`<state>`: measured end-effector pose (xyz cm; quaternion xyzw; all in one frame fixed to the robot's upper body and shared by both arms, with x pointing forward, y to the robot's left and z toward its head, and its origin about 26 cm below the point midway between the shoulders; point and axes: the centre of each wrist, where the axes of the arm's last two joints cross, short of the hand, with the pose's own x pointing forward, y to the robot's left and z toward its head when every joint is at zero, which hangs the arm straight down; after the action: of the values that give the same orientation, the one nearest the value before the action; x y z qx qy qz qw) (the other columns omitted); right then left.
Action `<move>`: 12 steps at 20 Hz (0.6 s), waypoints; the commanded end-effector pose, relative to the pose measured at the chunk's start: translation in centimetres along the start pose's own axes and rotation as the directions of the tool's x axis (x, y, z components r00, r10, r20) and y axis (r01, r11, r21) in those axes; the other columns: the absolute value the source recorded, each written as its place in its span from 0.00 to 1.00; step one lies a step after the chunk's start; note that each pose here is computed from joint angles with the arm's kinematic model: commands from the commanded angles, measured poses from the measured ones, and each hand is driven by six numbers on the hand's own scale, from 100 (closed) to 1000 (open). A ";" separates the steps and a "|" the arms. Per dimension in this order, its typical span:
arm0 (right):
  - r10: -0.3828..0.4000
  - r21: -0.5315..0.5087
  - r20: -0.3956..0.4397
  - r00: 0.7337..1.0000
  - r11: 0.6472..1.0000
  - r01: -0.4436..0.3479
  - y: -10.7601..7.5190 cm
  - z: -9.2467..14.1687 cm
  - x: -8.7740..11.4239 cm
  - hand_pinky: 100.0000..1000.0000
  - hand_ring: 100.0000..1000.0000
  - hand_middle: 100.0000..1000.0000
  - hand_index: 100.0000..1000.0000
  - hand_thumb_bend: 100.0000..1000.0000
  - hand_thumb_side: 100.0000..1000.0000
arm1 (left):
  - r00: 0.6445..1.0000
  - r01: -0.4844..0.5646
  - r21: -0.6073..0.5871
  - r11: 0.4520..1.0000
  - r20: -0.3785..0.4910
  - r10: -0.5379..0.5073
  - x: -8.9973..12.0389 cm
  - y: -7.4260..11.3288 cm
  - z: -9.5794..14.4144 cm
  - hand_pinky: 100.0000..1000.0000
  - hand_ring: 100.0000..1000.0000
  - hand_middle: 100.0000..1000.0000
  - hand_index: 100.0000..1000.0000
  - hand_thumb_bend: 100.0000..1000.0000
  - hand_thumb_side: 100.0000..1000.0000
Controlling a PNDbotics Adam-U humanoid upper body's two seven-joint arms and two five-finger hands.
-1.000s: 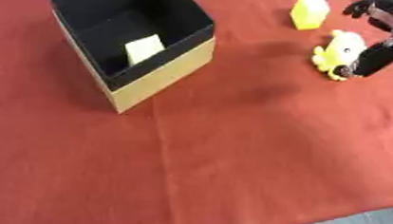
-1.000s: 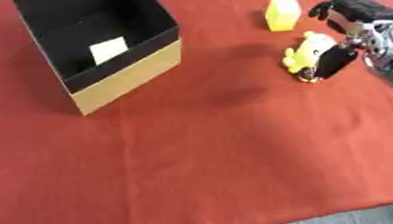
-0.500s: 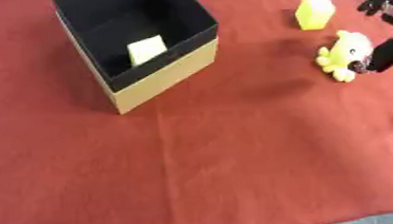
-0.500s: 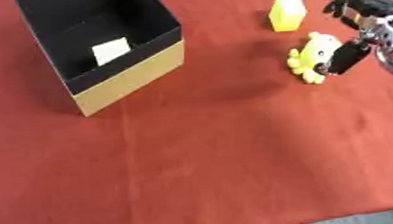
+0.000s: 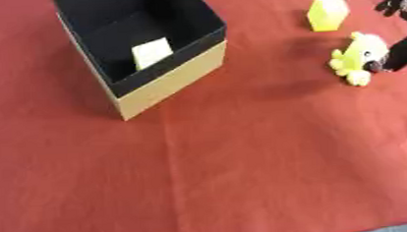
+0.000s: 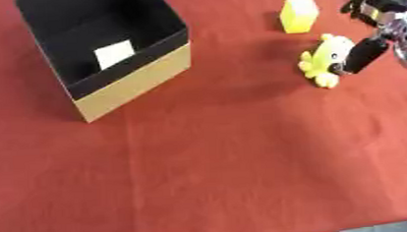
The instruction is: Pick up objects on the table and place them in the box.
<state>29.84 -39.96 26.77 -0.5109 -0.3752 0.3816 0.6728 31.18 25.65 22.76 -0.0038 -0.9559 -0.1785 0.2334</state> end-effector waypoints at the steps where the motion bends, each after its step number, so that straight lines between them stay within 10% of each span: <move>1: -0.097 0.149 -0.185 0.978 0.981 0.125 -1.5 -0.4 -0.6 0.93 0.97 0.86 0.96 0.50 0.07 | 0.999 0.033 -0.020 0.999 0.034 -0.032 0.8 0.6 -0.6 0.41 0.54 0.65 0.54 0.00 0.52; 12: -0.127 0.179 -0.188 0.974 0.971 0.161 -1.5 -1.1 -0.8 0.93 0.97 0.87 0.96 0.46 0.00 | 0.999 0.036 -0.026 0.999 0.035 -0.035 0.8 0.6 -0.7 0.41 0.54 0.65 0.53 0.00 0.52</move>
<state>30.84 -40.97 26.49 -0.4874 -0.3723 0.3651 0.7003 31.19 25.64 22.80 -0.0038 -0.9558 -0.1815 0.2313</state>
